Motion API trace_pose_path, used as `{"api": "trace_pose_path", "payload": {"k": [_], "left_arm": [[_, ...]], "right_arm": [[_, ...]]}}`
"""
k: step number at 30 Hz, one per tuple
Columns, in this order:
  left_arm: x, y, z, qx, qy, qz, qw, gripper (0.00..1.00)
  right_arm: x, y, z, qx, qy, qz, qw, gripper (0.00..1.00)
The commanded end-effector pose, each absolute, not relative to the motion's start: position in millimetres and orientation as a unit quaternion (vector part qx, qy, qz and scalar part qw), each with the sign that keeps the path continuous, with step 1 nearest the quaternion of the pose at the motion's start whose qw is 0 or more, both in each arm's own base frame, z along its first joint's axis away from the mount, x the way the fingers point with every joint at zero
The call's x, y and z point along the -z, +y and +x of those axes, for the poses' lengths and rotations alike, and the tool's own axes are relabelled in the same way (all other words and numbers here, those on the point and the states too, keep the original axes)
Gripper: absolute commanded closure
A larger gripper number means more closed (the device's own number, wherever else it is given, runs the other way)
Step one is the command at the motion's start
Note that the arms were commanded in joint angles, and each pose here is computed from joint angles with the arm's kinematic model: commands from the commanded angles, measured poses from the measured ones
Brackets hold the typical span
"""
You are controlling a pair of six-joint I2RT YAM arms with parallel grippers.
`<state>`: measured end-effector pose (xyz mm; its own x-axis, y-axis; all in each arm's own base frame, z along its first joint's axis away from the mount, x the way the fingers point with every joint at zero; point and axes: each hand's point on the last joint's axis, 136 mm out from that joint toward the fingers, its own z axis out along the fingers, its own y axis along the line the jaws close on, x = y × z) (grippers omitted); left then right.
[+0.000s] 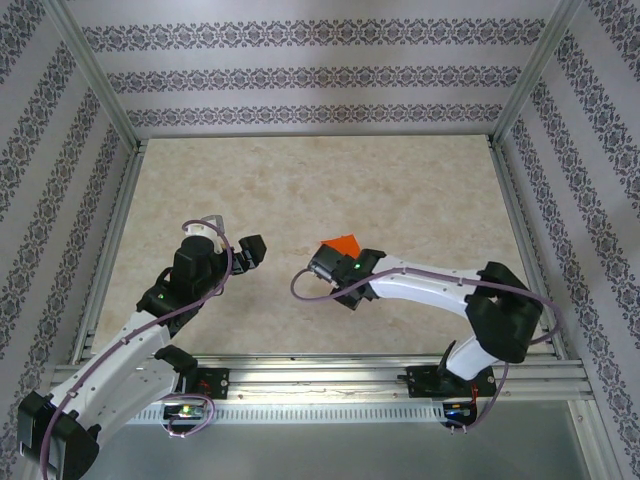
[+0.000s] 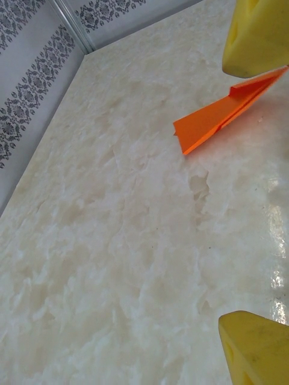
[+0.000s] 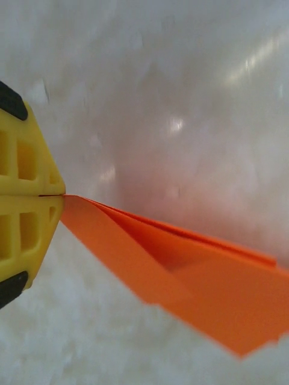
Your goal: Fold a paper plane with a square sheet of paper (pick it up from the middle)
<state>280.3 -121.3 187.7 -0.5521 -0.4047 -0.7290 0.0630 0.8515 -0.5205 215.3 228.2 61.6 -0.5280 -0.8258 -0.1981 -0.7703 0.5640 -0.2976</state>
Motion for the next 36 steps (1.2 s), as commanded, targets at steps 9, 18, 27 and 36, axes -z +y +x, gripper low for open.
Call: {"api": "trace_pose_path", "payload": {"k": [9,18,27,36], "left_arm": [[-170.9,-149.9,285.2,0.282,0.882,-0.08,0.369,0.2],[-142.7,-189.5,294.7,0.34,0.896,-0.074,0.275,0.6],[-131.3,-209.4,299.9,0.373,0.892,-0.084,0.241,0.75],[-112.6,-235.3,310.0,0.382,0.894,-0.109,0.207,0.8]], "right_arm": [[-101.1,289.0,195.7,-0.311,0.917,-0.235,0.086,0.6],[-68.4,263.1,225.8,-0.371,0.924,-0.088,0.039,0.86],[-32.3,254.7,227.9,-0.352,0.936,-0.029,0.013,0.89],[-12.1,260.7,228.3,-0.364,0.93,0.054,0.006,0.87]]}}
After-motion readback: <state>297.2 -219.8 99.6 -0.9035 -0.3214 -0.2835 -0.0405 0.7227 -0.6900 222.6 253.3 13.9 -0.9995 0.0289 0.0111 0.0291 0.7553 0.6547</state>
